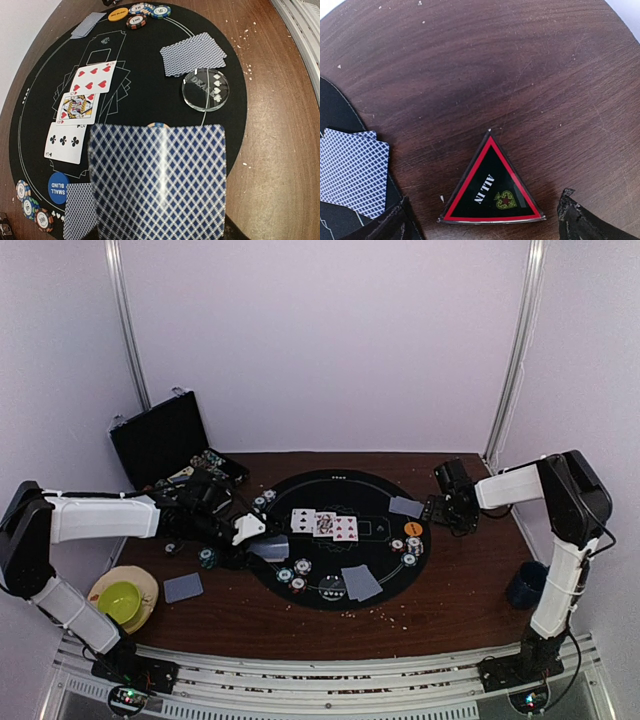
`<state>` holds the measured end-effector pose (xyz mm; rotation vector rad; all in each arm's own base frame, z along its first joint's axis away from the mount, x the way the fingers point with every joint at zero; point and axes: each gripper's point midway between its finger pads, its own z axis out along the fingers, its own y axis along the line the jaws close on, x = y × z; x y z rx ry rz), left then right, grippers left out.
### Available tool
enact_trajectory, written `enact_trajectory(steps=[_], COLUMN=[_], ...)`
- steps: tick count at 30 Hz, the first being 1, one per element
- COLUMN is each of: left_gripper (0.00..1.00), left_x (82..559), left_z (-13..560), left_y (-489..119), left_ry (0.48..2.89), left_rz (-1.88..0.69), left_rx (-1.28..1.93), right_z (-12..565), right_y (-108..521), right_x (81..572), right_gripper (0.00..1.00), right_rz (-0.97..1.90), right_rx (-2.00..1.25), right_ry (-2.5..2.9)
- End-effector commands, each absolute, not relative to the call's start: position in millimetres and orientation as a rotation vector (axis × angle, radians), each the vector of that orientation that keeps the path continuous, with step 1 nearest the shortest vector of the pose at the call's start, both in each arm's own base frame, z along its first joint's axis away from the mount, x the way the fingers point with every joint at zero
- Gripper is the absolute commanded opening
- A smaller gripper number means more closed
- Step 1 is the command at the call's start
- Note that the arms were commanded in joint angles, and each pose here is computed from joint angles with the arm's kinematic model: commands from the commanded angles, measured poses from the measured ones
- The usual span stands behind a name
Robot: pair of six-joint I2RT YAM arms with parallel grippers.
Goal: Distribute texas hold em gaming equipment
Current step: Pick up the all-in button from the center of the board.
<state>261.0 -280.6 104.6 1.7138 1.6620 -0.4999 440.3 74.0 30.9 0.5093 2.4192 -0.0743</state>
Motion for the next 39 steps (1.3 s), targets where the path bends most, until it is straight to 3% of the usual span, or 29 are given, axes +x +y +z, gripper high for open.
enact_trajectory(steps=[1, 16, 25, 39], left_gripper=[0.53, 0.53, 0.53, 0.53], left_x=[266, 265, 265, 265], left_z=[107, 109, 110, 110], left_y=[-285, -285, -285, -285], left_ry=[1.641, 1.637, 1.632, 1.634], left_rz=[-0.503, -0.5, -0.501, -0.5], left_rx=[1.701, 1.698, 1.698, 1.696], right_z=[32, 12, 1, 7], right_y=[72, 69, 67, 71], right_x=[447, 443, 434, 417], right_gripper=[1.0, 1.0, 0.9, 0.94], right_rz=[-0.092, -0.159, -0.202, -0.216], right_rx=[0.511, 0.499, 0.482, 0.444], right_ry=[2.422, 2.475, 2.507, 2.532])
